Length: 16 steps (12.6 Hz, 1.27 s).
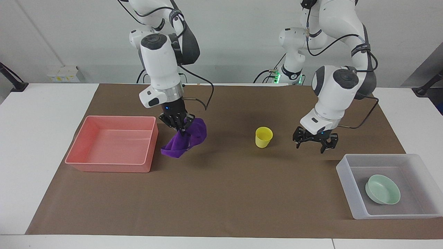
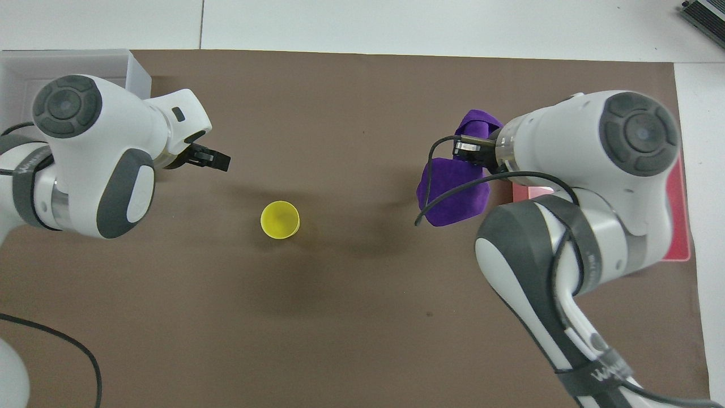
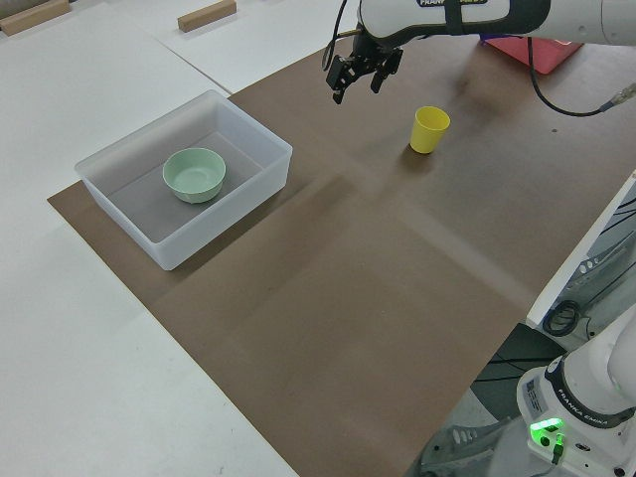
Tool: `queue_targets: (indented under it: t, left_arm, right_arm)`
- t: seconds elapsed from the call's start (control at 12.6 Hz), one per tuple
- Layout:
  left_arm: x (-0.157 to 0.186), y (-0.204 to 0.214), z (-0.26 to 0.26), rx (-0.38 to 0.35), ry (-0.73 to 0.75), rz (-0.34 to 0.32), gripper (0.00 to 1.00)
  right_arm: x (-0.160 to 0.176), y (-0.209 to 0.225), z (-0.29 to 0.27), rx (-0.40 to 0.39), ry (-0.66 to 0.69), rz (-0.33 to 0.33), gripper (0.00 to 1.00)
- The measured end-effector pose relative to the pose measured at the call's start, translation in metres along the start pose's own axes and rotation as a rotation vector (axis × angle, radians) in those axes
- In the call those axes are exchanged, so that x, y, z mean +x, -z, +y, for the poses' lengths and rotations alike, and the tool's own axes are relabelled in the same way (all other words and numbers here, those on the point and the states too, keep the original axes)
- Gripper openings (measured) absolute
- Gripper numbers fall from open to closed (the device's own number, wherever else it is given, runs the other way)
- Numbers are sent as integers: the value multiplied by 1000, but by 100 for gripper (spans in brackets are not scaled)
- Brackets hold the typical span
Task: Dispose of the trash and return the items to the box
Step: 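Carry the cloth into the pink box while the left gripper grasps the cup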
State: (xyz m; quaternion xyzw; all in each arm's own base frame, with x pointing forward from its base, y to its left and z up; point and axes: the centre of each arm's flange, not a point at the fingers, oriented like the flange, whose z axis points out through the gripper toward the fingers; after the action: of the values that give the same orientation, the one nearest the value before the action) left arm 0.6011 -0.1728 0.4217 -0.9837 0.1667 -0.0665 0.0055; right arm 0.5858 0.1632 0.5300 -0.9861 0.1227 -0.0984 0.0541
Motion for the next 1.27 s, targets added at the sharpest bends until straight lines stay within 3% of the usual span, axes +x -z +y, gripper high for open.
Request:
queue_targets:
  t: [0.4,0.79,0.87,1.27]
  left_arm:
    - [-32,-26,72,-13,1,-15,100]
    - [-60,-52,112,-25,18,-1,96]
    - [-62,-55,113,-27,23,6,87]
    - [-64,-59,107,-26,38,16,13]
  right_arm:
    - [30,64,117,-30,96,16,7]
    - [50,54,221,-71,183,18,7]
    - [51,46,230,-74,192,25,7]
    - [49,-22,236,-83,194,18,7]
